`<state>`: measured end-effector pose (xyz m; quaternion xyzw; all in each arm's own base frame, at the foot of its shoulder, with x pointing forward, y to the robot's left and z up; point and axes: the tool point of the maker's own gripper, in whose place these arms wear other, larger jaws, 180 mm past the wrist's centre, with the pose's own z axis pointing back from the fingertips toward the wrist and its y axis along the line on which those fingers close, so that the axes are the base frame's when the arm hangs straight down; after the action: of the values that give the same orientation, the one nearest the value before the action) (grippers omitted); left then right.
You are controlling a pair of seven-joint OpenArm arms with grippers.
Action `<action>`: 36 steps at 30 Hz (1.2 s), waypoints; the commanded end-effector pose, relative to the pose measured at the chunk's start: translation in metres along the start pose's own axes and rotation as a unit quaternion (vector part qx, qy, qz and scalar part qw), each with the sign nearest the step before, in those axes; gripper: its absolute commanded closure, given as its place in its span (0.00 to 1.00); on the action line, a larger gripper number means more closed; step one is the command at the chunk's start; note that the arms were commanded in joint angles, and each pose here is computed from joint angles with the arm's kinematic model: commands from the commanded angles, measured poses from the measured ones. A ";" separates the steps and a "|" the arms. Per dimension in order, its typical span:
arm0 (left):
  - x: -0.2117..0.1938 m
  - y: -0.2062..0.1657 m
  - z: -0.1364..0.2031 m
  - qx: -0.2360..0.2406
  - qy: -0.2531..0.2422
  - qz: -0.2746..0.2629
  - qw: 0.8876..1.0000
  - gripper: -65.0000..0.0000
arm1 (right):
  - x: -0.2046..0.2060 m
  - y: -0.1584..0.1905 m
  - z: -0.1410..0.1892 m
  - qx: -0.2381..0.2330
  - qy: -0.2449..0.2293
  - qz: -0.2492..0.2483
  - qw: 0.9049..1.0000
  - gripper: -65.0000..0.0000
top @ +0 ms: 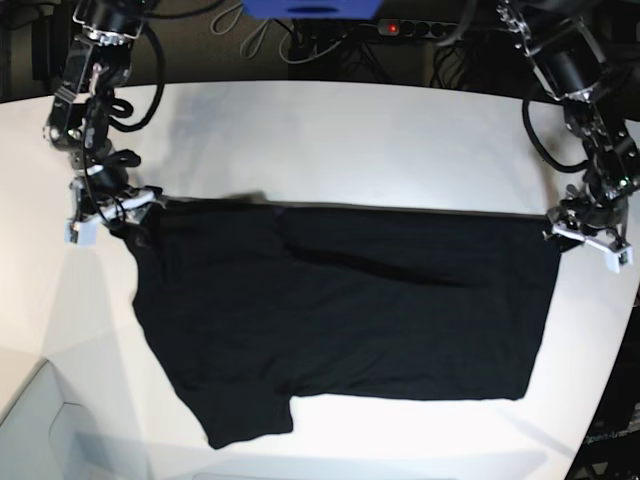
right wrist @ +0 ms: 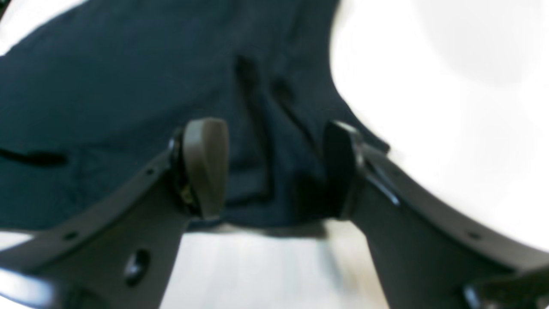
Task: Layout the t-shirt on the table in an organized manner, then fold the t-shirt properly
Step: 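Hold the folded edge with both grippers and lower it onto the shirt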
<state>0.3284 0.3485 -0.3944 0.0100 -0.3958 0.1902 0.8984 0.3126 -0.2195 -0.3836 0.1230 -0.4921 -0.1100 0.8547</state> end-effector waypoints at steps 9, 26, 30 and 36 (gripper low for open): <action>0.008 0.007 -0.013 -0.001 -0.043 0.015 0.999 0.25 | 0.007 -0.016 0.014 -0.016 -0.022 -0.003 1.000 0.44; -0.015 -0.027 -0.028 -0.038 0.001 -0.044 0.998 0.69 | -0.012 -0.051 0.015 -0.048 0.010 -0.014 0.999 0.44; -0.015 -0.027 -0.028 -0.038 0.001 -0.044 0.998 0.75 | -0.012 -0.051 0.015 -0.047 0.010 -0.015 0.999 0.44; -0.015 -0.027 -0.028 -0.037 0.002 -0.046 0.998 0.91 | -0.012 -0.050 0.017 -0.047 0.009 -0.012 0.999 0.35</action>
<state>0.3448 0.3204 -0.4262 -0.0076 -0.3988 0.1390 0.9064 0.2799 -0.2606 -0.4162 0.0903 -0.4524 -0.1488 0.8746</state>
